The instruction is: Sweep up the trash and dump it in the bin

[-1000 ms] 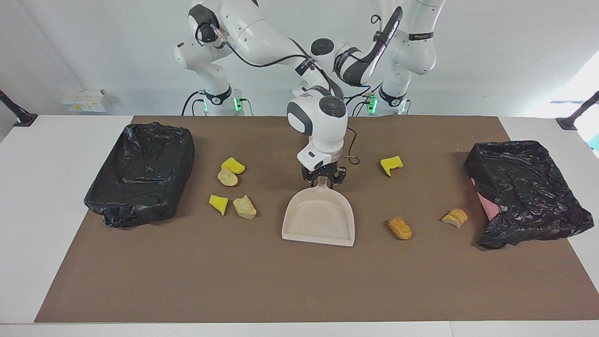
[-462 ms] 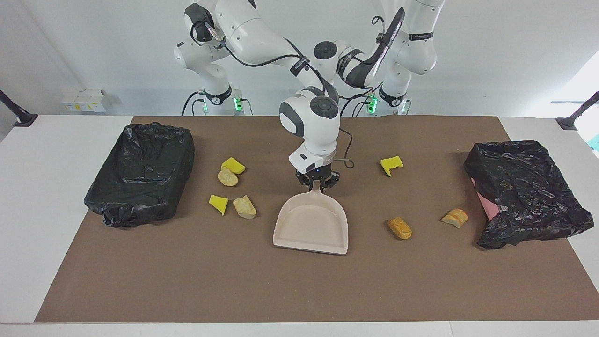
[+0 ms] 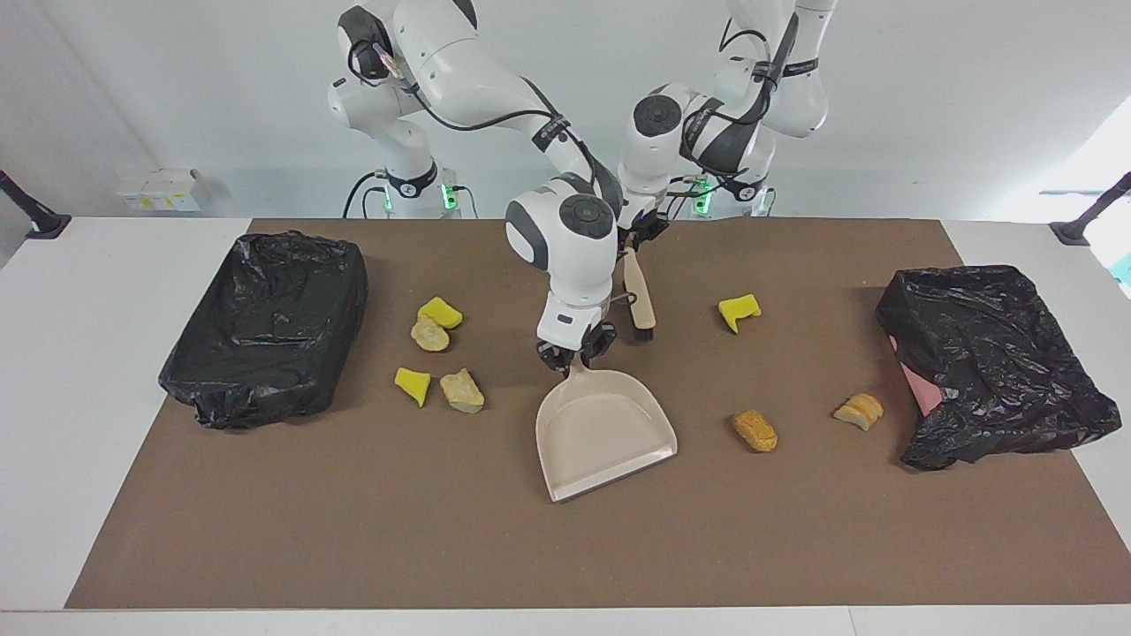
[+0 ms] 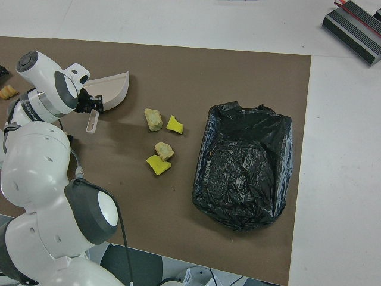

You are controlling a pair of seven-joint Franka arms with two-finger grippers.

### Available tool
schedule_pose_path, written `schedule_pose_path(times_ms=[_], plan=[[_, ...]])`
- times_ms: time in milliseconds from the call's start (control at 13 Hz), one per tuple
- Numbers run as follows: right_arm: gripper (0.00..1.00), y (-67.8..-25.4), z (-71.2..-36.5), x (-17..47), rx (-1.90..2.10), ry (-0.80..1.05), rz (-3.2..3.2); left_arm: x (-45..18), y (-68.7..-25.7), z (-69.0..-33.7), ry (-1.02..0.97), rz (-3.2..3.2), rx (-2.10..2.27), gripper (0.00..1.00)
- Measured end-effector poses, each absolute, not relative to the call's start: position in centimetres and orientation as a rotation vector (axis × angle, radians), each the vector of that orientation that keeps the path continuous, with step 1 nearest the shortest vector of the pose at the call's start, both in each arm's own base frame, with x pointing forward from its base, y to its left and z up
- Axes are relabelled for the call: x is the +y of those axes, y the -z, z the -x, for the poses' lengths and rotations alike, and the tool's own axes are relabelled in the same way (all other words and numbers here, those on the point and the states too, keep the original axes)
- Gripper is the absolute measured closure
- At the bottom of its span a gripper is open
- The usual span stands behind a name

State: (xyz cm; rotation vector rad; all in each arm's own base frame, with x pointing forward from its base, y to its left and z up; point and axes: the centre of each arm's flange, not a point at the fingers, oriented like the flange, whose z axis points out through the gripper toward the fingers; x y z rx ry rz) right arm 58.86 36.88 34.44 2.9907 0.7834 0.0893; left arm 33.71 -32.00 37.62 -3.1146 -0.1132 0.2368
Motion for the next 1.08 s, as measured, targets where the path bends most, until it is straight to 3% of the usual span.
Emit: schedule_pose_path(times_ms=[462,769,1077], plan=[[0.67,-34.2,-61.2,32.5,1.638,-0.028,-2.601,-20.3,-46.0,-44.2,-0.152,3.117,-0.276,0.74],[0.67,-34.0,-63.5,27.9,2.115,-0.017,-2.222,-11.6,-46.1,-48.7,-0.094,3.071,-0.342,0.74],[0.67,-34.1,-63.9,27.4,2.211,-0.037,-2.117,-2.7,-45.1,-51.2,-0.084,3.087,-0.234,0.74]])
